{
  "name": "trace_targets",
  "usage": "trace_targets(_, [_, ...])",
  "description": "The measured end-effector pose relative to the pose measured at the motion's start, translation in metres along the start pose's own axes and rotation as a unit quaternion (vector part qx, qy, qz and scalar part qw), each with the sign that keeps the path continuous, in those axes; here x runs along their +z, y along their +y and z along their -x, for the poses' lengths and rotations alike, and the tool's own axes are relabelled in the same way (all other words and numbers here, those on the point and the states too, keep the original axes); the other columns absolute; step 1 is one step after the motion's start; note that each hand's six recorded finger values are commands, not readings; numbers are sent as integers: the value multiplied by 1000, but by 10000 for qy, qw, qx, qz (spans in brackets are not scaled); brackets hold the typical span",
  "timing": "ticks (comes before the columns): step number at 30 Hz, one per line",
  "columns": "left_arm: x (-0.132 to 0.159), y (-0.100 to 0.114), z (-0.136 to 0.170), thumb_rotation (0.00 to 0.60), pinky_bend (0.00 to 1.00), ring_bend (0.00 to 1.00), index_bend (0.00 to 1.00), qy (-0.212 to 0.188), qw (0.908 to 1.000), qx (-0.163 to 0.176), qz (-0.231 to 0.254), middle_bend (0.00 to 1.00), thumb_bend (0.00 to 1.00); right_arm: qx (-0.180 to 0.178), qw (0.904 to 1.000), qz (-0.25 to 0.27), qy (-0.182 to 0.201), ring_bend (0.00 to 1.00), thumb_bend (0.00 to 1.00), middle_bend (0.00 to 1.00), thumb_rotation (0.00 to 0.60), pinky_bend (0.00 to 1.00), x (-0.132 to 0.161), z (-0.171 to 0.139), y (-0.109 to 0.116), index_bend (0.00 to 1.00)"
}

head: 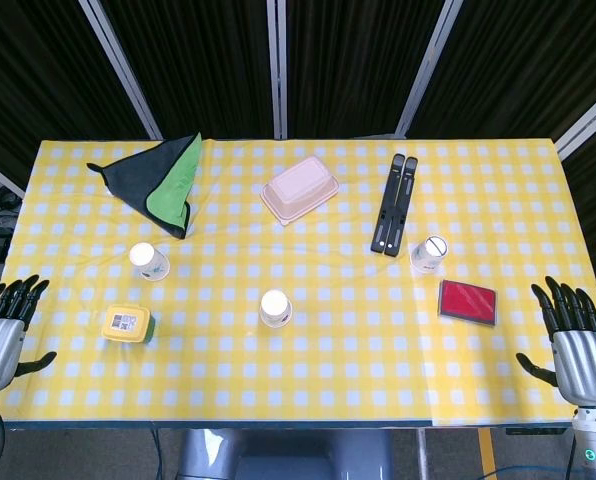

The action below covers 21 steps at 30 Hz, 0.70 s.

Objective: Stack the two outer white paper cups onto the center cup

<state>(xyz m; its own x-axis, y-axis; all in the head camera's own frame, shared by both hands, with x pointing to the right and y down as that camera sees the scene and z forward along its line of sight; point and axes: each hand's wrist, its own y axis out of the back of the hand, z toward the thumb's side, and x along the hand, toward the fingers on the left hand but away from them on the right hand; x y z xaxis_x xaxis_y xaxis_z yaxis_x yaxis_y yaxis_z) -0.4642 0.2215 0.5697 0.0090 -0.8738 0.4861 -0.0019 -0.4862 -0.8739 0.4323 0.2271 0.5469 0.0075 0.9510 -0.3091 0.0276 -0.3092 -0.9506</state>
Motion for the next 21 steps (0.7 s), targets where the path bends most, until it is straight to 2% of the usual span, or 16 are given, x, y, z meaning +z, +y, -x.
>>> trace_targets(17, [5,1,-5,600,0,0,0,-96,9999,82,34,0,70,-17,10000,39,-24,0,12,0,600,0,-2,-2,3,11])
trace_targets(21, [10,7,-16,600,0,0,0,-170,9996,192,117,0,127,-81,9999,75,-51,0,12,0,600,0,-4,-2,5,22])
